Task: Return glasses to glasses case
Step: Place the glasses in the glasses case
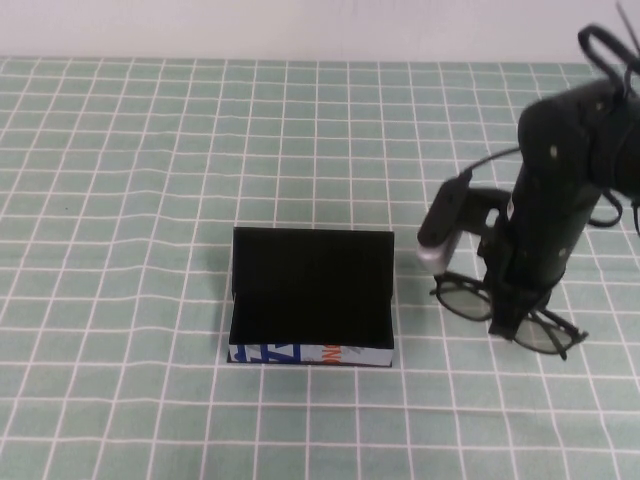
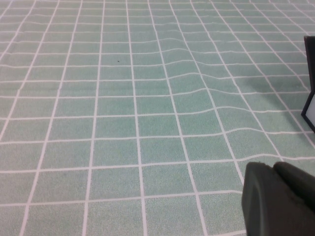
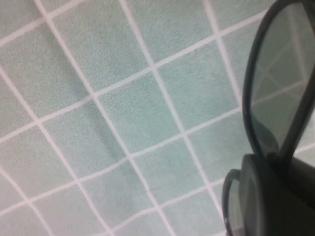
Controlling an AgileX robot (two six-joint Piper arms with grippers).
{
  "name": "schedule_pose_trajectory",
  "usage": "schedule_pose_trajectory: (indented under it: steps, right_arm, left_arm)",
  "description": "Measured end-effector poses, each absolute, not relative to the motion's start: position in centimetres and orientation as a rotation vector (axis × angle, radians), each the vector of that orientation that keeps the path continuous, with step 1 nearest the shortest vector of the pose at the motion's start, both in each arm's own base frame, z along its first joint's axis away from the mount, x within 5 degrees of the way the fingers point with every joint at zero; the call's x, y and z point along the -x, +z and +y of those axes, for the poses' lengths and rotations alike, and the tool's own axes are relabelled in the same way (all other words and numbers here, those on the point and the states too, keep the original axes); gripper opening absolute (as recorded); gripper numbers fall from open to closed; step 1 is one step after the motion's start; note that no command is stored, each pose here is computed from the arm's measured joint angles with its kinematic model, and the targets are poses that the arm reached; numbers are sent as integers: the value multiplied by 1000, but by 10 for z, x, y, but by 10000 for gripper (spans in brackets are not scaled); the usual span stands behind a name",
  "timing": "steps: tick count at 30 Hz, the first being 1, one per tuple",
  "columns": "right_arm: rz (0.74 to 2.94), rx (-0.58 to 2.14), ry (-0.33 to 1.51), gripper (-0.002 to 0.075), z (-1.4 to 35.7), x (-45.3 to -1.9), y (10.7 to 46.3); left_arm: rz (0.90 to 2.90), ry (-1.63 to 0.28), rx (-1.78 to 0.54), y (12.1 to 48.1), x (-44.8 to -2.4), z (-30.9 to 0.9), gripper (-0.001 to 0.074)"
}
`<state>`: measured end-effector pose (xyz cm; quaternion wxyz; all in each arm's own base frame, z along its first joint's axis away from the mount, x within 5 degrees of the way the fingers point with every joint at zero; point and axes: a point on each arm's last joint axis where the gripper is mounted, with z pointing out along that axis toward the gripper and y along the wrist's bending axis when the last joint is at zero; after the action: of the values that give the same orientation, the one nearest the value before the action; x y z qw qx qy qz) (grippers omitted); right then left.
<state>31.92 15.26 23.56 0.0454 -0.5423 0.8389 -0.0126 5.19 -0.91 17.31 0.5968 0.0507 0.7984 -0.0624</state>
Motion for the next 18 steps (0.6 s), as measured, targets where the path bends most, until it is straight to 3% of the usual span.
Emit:
schedule_pose_trajectory:
  steps: [6,12,18]
  right_arm:
    - [2486,1637,-2,5,161,-329,272]
    - [2300,1674,186,5,183,-328,304]
    - [2097,1846,270,5,213,-314,313]
  left_arm:
    - [1853,-145,-118,173,-52,-9,-4]
    - [1853,-145,-118,173,-52,-9,-4]
    - [1853,-145,-118,173,-52,-9,-4]
